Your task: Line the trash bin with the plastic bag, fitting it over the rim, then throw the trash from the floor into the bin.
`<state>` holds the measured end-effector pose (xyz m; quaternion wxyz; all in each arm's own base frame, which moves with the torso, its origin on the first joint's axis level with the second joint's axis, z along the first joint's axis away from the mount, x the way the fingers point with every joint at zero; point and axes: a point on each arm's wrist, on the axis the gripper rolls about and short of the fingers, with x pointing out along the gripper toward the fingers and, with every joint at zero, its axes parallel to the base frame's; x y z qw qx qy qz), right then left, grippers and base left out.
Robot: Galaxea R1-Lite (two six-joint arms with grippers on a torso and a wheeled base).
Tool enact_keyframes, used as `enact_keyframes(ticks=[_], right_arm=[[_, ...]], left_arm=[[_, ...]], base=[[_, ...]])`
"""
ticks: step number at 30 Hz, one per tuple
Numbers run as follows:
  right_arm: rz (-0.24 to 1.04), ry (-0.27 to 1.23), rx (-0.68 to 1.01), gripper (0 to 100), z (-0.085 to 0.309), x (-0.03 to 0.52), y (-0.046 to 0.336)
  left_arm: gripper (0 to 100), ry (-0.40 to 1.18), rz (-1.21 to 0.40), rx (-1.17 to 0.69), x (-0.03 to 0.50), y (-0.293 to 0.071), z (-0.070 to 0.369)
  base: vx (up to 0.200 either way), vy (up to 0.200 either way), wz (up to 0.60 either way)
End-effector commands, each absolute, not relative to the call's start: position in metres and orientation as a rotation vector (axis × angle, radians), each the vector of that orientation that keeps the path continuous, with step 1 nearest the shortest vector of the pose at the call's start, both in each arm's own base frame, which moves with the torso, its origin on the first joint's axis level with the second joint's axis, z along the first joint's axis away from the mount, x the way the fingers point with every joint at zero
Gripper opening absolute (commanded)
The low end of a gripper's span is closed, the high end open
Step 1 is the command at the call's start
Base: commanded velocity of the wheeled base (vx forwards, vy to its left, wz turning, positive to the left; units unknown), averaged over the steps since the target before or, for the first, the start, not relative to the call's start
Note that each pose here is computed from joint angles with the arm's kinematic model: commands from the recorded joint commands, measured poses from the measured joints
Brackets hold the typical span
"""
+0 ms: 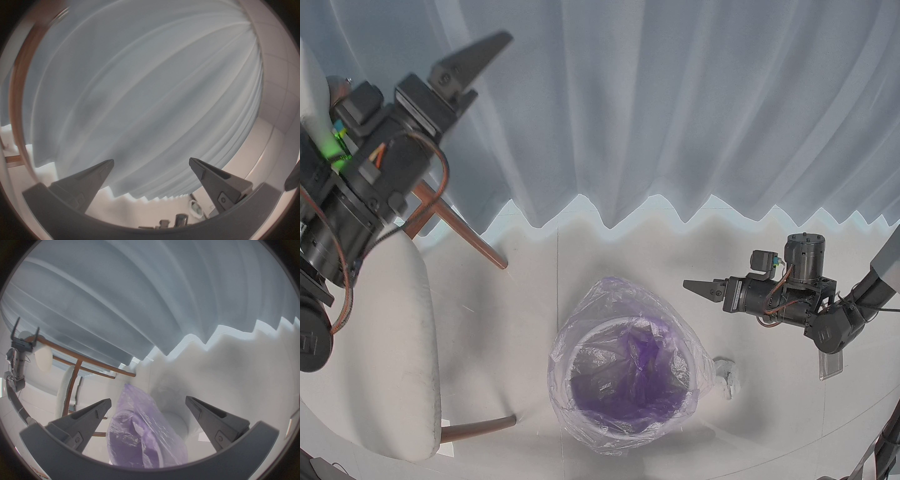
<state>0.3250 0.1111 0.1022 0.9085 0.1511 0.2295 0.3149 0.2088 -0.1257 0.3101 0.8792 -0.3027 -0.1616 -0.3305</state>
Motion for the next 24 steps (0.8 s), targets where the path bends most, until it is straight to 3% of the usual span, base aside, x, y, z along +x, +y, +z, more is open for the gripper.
enact_keyframes(ticks=[1, 11, 24], right_arm=[[0.72, 0.489, 0.31, 100, 0.087, 0.343, 0.129], [0.779, 0.498, 0.273, 100, 0.064, 0.361, 0.158], [0.819, 0.448, 0.252, 100, 0.065, 0.376, 0.177]], left_arm=[[100, -0.214, -0.697, -0.574, 0.202, -0.133, 0.286], [100, -0.086, -0.819, -0.529, 0.186, -0.149, 0.257], [100, -0.075, -0.837, -0.469, 0.181, -0.152, 0.248]], base=[[0.0, 0.0, 0.0], [0.0, 0.0, 0.0], [0.0, 0.0, 0.0]])
